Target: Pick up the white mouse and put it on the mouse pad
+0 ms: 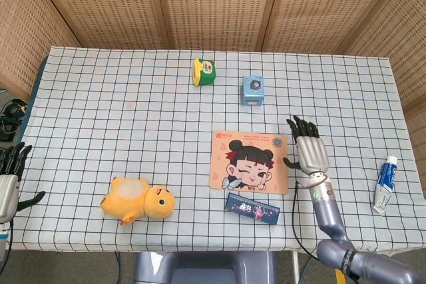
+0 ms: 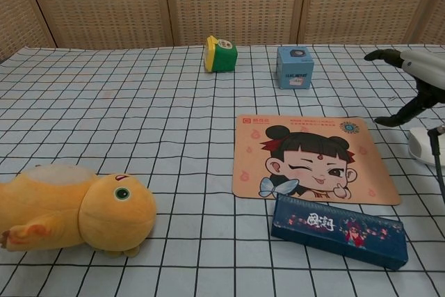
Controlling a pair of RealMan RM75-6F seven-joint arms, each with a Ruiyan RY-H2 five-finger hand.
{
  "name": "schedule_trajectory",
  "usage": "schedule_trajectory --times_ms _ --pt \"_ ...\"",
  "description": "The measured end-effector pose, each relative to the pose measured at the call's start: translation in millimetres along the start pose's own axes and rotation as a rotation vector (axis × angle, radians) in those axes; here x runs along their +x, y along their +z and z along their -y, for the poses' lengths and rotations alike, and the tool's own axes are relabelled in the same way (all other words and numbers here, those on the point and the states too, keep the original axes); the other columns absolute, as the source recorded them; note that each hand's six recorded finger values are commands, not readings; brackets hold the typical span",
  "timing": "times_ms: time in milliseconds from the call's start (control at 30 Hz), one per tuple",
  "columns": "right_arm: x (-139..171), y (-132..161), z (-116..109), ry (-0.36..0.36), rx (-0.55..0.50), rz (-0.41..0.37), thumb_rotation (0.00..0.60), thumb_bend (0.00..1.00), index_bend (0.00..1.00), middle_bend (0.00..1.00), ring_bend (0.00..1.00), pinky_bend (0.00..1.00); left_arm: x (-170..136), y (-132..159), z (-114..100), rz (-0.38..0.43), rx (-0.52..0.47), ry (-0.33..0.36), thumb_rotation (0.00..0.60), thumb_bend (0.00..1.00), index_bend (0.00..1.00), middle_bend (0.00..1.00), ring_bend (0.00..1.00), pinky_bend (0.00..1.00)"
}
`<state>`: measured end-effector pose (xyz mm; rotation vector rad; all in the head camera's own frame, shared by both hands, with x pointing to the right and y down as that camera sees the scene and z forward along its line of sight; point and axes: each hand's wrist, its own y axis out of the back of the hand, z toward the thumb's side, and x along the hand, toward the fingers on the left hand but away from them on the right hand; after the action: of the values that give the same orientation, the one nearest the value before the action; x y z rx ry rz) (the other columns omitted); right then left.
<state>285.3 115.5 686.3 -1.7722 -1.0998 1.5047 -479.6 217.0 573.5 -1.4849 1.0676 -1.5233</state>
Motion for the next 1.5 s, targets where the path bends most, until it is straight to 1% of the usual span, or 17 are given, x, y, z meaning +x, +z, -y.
schedule_trajectory --times_ms 267,433,633,767,1100,1500 --pt "-29.6 -11.1 11.6 0.027 -0.002 0.081 0.6 0.43 0.0 0.0 0.0 0.0 3.3 0.3 6.2 -0.005 0.005 -0.022 0.6 0.0 0.0 0.0 0.0 0.0" --pt "-39.5 -22.2 19.4 0.056 0.011 0.125 0.6 0.43 0.0 0.0 0.0 0.0 4.4 1.0 7.5 -0.006 0.009 -0.023 0.6 0.0 0.0 0.0 0.0 0.0" --pt "-49.4 -44.2 30.1 0.1 0.055 0.194 0.6 0.43 0.0 0.0 0.0 0.0 5.7 2.3 11.6 -0.008 0.022 -0.03 0.6 0.0 0.0 0.0 0.0 0.0" --pt "-53.7 -50.1 35.8 0.124 0.09 0.22 0.6 0.43 0.0 0.0 0.0 0.0 6.3 2.4 12.0 -0.009 0.023 -0.031 0.6 0.0 0.0 0.0 0.0 0.0" --pt "-59.5 -52.8 33.1 0.119 0.158 0.243 0.6 0.43 0.0 0.0 0.0 0.0 5.8 3.6 11.1 -0.003 0.02 -0.026 0.6 0.0 0.0 0.0 0.0 0.0" --pt "-56.7 -79.4 26.3 0.118 0.208 0.32 0.6 0.43 0.0 0.0 0.0 0.0 5.1 5.9 11.3 0.008 0.018 -0.027 0.6 0.0 0.0 0.0 0.0 0.0"
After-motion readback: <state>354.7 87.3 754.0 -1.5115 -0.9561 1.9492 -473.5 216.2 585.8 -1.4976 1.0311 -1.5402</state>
